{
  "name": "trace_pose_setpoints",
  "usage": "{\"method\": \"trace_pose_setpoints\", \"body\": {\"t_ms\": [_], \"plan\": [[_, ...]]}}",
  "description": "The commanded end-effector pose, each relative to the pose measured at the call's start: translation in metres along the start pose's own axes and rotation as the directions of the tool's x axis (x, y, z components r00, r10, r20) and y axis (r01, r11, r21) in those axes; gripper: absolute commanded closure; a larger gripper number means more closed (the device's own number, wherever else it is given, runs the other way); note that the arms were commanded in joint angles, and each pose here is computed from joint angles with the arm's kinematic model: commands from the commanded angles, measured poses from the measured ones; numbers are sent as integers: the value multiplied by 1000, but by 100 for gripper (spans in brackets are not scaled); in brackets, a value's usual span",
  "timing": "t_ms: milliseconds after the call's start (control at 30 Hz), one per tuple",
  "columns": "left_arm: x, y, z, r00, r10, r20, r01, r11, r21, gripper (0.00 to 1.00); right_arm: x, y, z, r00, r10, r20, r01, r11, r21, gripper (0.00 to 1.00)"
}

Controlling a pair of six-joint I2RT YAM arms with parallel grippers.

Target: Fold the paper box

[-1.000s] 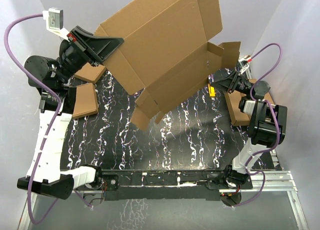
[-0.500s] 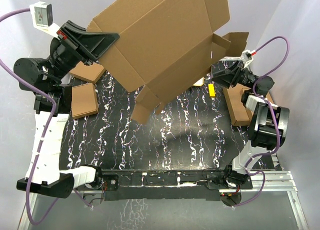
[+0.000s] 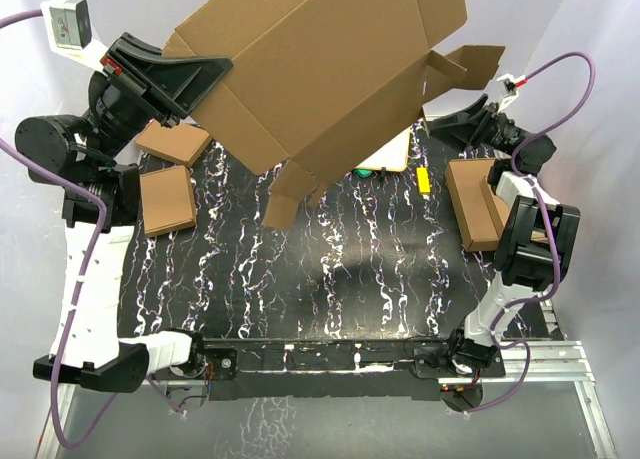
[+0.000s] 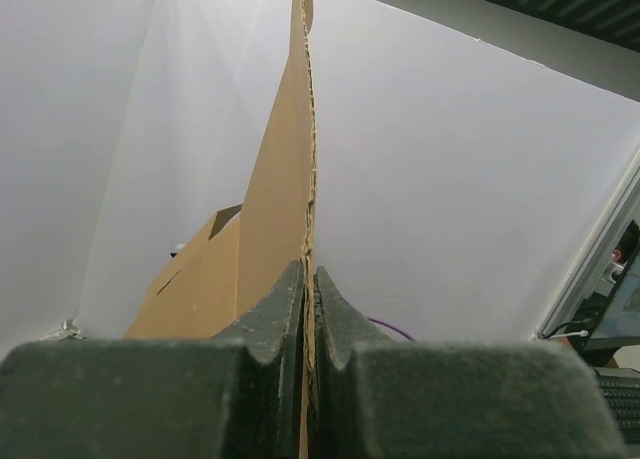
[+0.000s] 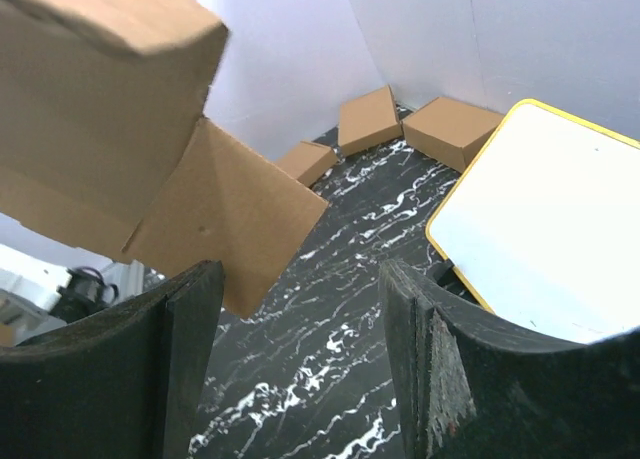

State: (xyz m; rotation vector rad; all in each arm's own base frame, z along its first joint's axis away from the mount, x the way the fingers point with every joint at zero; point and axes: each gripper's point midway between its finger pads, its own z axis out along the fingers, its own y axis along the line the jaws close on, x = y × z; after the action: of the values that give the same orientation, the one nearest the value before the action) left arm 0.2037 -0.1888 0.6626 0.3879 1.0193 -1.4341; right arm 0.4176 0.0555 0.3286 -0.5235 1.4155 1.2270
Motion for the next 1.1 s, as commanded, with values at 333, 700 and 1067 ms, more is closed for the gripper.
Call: {"method": "trace_pose_setpoints", "body": {"t_ms": [333, 700, 1067], "plan": [[-26, -10, 2, 981, 174, 88, -173, 985, -22, 100, -75, 18, 10, 969, -243, 41, 242, 970, 28, 44], [11, 36, -1, 876, 473, -92, -474, 880, 11, 100, -71, -13, -85, 898, -392, -197, 439, 804, 400, 26], [-45, 43, 47, 848, 523, 88, -530, 831, 168, 100, -158, 17, -138, 756, -543, -365, 647, 533, 545, 28]]}}
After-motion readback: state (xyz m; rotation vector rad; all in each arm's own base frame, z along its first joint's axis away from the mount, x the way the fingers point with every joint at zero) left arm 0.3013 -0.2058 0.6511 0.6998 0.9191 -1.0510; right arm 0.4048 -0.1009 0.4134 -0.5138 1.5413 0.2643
